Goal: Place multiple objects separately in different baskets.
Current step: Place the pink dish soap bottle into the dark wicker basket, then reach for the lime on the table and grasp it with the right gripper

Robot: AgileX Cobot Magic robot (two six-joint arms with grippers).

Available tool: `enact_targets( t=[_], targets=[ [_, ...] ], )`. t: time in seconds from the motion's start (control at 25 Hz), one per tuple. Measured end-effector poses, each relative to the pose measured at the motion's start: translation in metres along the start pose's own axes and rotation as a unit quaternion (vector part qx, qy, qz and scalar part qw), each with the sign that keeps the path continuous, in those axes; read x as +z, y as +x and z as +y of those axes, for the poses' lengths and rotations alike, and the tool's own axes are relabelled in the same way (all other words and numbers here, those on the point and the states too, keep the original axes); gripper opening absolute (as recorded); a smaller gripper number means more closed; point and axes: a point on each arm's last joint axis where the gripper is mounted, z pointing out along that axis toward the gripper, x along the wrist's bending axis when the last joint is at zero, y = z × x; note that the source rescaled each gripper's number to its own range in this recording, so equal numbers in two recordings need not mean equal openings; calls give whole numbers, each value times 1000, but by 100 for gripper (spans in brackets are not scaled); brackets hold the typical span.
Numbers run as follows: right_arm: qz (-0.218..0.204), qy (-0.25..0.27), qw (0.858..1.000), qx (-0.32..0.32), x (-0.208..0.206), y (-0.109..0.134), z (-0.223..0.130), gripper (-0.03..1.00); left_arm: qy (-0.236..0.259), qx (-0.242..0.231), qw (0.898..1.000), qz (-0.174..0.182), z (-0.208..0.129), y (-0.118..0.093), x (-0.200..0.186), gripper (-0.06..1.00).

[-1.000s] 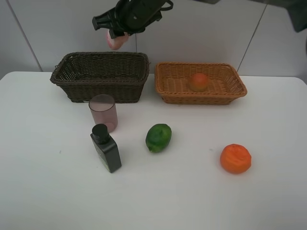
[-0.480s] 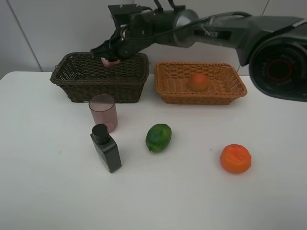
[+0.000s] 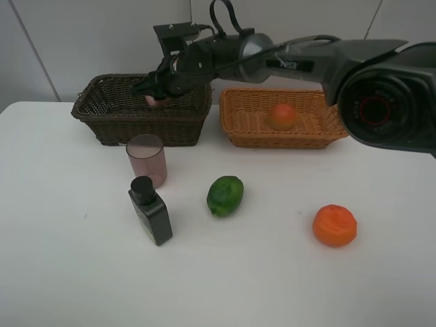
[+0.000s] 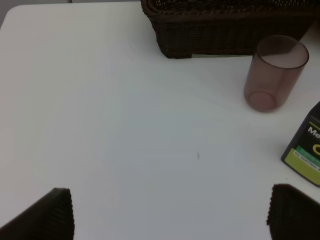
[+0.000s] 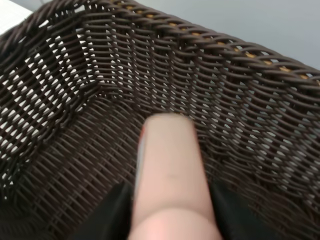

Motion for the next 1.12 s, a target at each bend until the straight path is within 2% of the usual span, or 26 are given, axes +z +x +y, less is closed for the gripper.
enact_targets(
  t=[0.2,0.28,0.44,0.76,0.96,1.12],
  targets=[
    [0,-7,1000,-4,0,0,2,67,0,0,1000,0,0,0,0,100],
    [-1,-6,1000,-4,0,0,1,79,0,0,1000,0,0,0,0,100],
    [-5,15,1000,-4,-3,-1,0,84,0,0,1000,0,0,0,0,100],
    [-23,92,995,-10,-44,-5,19,84,0,0,1000,0,0,0,0,100],
    [-35,169,985,-29,-77,-8,25,93,0,0,1000,0,0,0,0,100],
    [-39,231,972,-35,-97,-10,10,95,0,0,1000,0,0,0,0,100]
  ],
)
